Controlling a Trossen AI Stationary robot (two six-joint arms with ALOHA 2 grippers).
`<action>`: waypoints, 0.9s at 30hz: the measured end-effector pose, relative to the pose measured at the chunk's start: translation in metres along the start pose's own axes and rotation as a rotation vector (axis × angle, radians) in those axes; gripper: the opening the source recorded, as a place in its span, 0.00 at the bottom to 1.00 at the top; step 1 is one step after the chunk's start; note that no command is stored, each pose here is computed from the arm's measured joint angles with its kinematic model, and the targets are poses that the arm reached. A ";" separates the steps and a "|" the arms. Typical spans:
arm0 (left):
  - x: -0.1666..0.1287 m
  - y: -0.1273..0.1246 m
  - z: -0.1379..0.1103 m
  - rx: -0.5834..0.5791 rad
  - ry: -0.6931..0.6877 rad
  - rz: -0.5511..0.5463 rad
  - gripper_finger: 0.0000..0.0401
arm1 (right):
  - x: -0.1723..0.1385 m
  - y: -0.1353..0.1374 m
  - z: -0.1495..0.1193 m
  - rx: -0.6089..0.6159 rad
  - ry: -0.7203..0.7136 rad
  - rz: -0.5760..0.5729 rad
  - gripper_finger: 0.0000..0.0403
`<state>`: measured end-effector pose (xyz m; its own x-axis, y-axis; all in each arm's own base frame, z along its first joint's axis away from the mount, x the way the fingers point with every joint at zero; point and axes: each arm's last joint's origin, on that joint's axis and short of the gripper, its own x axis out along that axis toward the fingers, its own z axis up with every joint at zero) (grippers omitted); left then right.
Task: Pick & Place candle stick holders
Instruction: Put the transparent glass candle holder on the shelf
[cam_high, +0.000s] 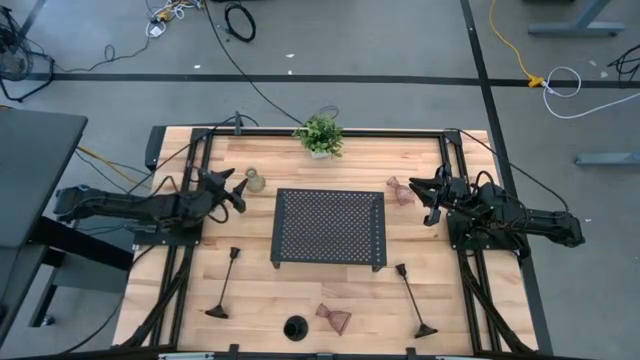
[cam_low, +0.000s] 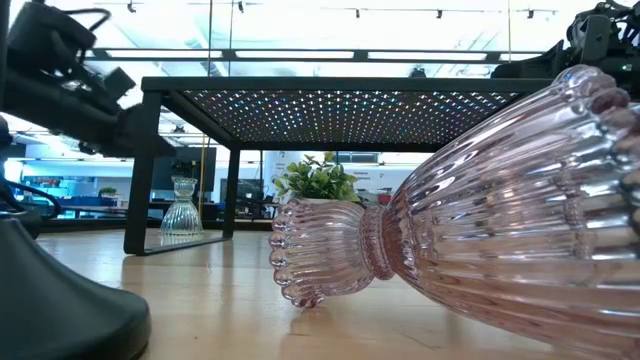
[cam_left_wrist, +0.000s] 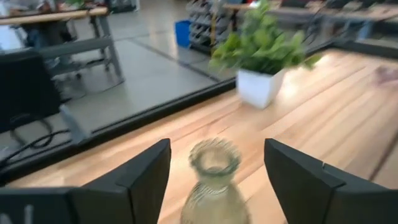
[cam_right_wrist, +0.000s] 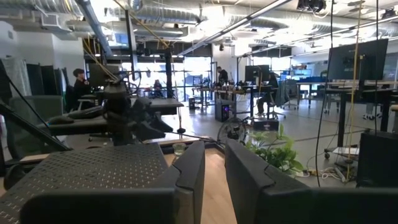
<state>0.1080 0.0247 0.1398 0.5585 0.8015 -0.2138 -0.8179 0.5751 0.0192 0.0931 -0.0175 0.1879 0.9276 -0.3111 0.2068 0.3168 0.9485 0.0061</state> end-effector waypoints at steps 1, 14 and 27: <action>0.002 0.000 -0.002 -0.005 0.015 0.005 0.67 | 0.000 0.000 0.000 0.000 0.000 0.000 0.16; 0.015 -0.002 -0.018 -0.036 0.187 -0.021 0.69 | 0.000 0.000 0.000 -0.008 0.000 0.000 0.16; 0.021 -0.008 -0.023 -0.031 0.202 -0.022 0.69 | 0.000 0.000 0.000 -0.009 0.001 -0.001 0.16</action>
<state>0.1238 0.0333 0.1130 0.5400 0.7376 -0.4053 -0.8112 0.5845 -0.0171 0.0931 -0.0175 0.1878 0.9276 -0.3117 0.2061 0.3189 0.9478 -0.0022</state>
